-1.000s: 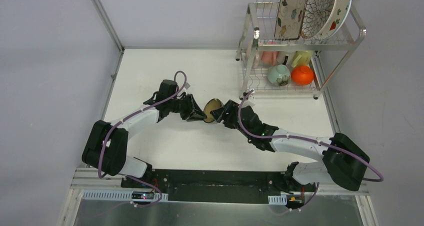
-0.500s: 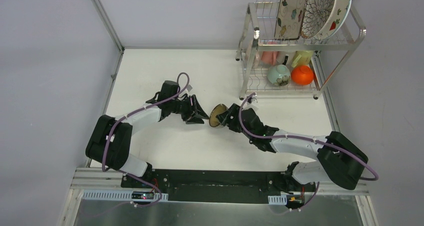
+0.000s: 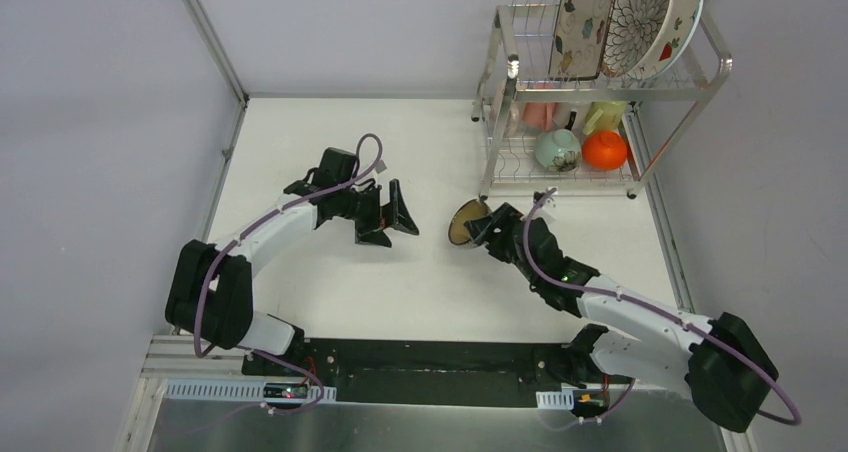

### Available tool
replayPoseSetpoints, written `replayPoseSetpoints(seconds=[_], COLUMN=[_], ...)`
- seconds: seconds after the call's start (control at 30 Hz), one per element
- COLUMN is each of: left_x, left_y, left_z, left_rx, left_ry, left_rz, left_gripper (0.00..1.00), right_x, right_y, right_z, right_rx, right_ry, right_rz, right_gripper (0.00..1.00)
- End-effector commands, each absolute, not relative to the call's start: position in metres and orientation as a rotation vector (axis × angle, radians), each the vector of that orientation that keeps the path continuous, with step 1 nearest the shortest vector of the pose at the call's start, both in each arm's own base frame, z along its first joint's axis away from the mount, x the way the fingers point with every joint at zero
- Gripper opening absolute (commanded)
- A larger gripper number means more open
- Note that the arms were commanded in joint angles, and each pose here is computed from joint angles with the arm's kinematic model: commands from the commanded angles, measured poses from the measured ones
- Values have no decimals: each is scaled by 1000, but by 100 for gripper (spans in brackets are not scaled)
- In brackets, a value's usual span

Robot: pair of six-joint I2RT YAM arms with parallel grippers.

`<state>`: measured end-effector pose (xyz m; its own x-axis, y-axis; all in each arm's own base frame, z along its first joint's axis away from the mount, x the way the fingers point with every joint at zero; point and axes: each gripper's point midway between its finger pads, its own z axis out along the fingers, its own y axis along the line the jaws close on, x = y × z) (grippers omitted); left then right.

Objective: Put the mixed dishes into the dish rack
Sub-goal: Turn the bowl upside down on the dish rack.

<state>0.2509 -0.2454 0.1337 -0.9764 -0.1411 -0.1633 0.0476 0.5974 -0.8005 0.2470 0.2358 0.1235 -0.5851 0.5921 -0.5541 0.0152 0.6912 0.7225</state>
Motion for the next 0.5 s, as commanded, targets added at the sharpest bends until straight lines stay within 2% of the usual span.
replayPoseSetpoints(seconds=[0.0,0.17,0.47], left_x=[249,244,241], left_y=[-225,-211,-204], left_z=[153,158,168], left_rx=[95,178,302], left_ry=[2590,2600,2581], left_rz=[-1143,-1026,-970], left_gripper=[99,99,99], right_x=[259,262,276], right_y=[211,180,135], right_z=[164,176,193], right_rx=[510,558,628], right_ry=[1923,1878,1843], right_rz=[860,809,706], right_gripper=[42,42,41])
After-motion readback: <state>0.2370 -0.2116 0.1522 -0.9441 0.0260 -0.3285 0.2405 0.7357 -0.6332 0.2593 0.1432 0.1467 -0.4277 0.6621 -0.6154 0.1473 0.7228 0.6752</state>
